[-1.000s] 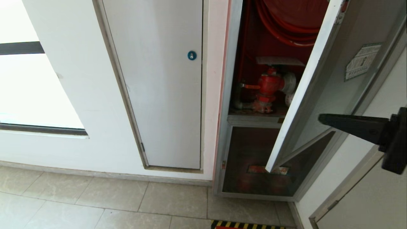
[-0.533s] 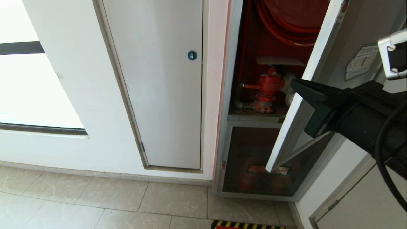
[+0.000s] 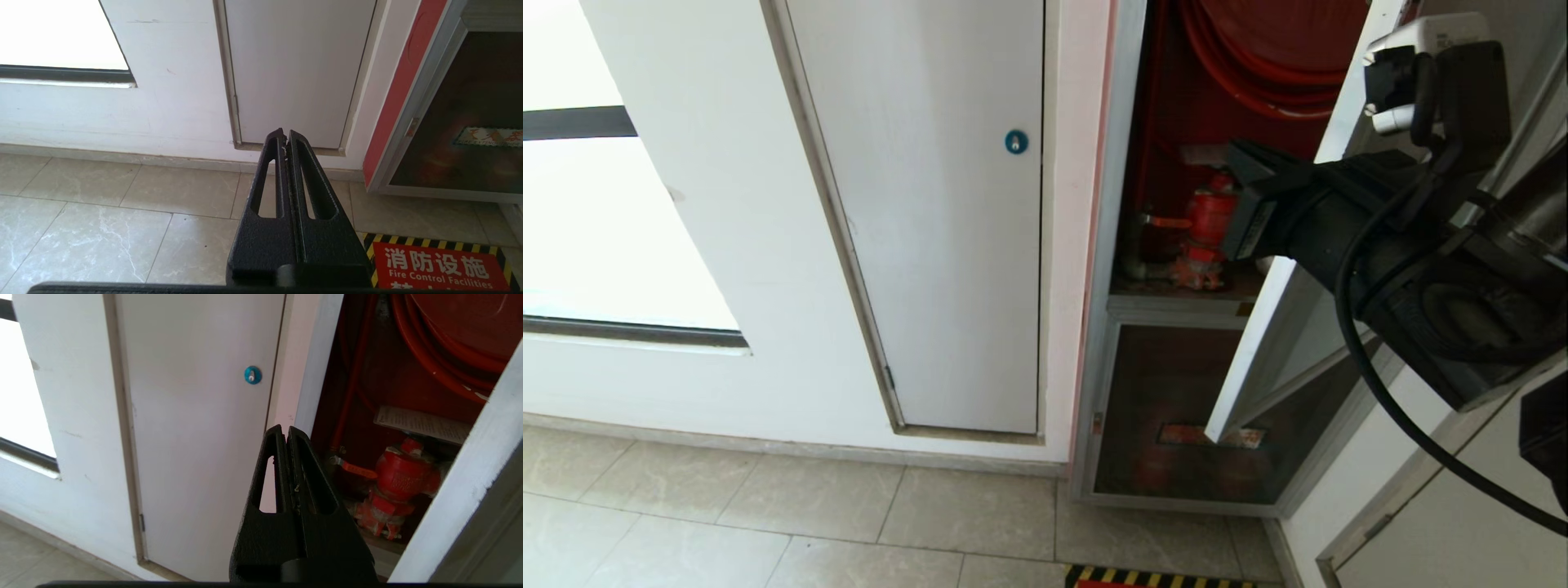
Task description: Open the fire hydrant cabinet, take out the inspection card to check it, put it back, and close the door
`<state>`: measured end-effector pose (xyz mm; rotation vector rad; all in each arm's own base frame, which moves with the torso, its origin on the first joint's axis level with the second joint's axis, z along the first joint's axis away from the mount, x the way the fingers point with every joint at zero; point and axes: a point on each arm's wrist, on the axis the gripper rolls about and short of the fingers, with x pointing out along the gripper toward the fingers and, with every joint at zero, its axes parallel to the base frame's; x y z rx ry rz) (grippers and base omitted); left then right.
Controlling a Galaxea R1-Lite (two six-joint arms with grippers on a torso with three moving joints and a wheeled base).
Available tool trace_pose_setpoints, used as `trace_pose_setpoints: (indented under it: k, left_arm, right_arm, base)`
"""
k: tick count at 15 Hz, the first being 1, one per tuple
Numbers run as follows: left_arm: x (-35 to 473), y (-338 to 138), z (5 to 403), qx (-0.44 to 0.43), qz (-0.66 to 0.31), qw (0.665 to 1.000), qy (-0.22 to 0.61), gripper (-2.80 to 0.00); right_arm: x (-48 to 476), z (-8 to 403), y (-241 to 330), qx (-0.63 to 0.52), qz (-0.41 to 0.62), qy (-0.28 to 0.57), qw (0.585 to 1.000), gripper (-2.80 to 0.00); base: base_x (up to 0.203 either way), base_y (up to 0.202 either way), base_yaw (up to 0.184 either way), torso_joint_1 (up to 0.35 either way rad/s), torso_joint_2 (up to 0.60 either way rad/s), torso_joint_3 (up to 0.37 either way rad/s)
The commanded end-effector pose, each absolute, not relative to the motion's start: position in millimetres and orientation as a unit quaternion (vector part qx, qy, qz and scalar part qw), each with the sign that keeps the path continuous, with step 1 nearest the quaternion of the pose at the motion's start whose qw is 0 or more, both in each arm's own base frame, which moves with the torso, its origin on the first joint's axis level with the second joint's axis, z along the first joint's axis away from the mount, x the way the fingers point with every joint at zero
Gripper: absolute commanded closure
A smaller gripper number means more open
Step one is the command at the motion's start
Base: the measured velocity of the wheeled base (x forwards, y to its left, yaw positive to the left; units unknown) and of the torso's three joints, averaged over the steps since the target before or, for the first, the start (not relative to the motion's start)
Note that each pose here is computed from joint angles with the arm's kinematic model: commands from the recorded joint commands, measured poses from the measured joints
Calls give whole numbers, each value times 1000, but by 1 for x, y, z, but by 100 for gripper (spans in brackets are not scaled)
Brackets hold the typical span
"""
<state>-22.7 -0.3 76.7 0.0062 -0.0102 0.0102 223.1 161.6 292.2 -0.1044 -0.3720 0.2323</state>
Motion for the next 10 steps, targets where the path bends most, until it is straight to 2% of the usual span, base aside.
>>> trace_pose_setpoints:
  k: [1,10]
  left_arm:
    - [-22,0,76,3,5,1000,-2,0]
    - [-22,0,76,3,5,1000,-2,0]
  right_arm:
    - [241,290,165,-57,100,-183,976,0]
    - [284,306,160,-57,42,-209,975,0]
  base:
    - [0,0,0,0,0,0]
    - [0,0,0,0,0,0]
